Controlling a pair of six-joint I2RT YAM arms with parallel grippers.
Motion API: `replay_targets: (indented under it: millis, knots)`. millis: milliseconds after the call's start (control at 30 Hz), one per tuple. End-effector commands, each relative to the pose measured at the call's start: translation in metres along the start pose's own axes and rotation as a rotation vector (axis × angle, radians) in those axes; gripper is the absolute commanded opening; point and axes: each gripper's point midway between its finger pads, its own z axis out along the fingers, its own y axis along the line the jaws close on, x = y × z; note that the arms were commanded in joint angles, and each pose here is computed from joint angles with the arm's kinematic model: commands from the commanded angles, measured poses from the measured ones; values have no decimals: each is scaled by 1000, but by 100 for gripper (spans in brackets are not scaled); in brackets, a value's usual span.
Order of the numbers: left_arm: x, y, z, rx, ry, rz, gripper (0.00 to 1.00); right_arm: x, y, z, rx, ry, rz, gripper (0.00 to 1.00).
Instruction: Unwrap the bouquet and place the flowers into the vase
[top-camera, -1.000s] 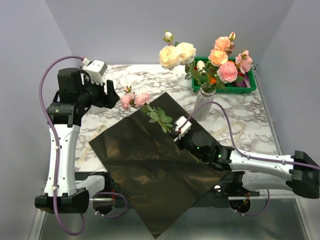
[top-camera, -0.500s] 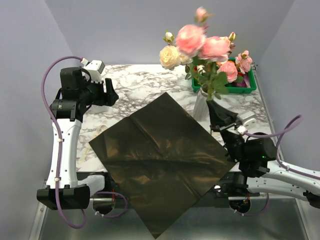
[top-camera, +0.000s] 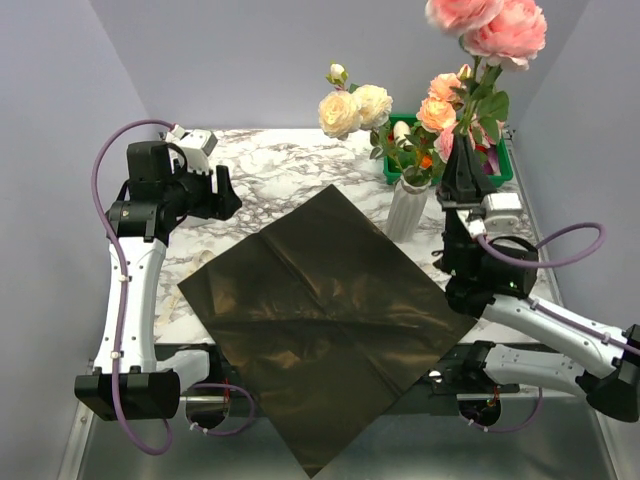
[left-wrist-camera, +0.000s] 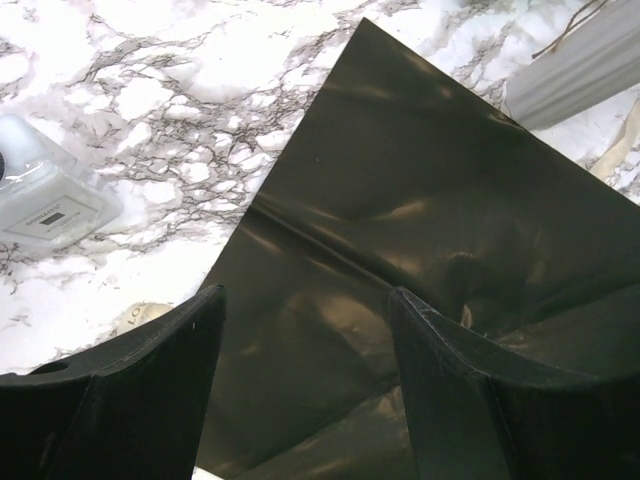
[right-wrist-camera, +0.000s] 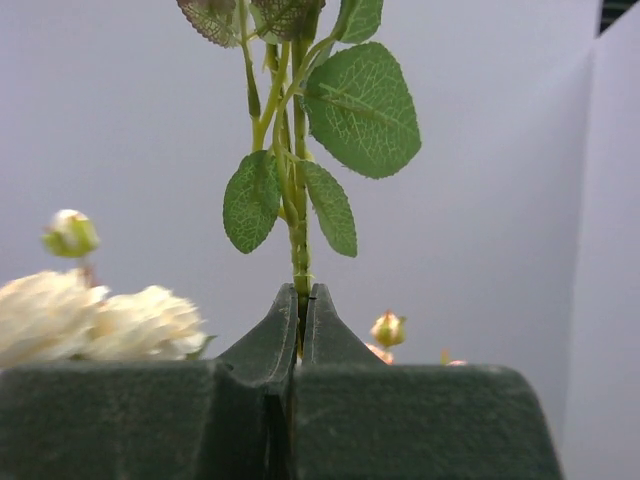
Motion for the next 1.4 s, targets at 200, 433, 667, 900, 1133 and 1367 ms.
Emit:
replay_targets:
  millis: [200,433,667,900,1133,1367]
  knots:
    - [10,-5,1,55,19,56,75,26,-18,37,76,-59,150,1]
    - [8,-3,7,64,26,72,75,47,-3,41,39,-18,175,1]
    - [11,0,13,68,39,69,75,77,5,41,50,13,160,1]
    - [9,-3,10,85,41,76,75,106,7,51,61,33,126,1]
    - [8,-4,10,87,45,78,75,130,8,45,67,63,96,1]
    - [9,-2,14,90,58,70,75,158,14,33,65,113,92,1]
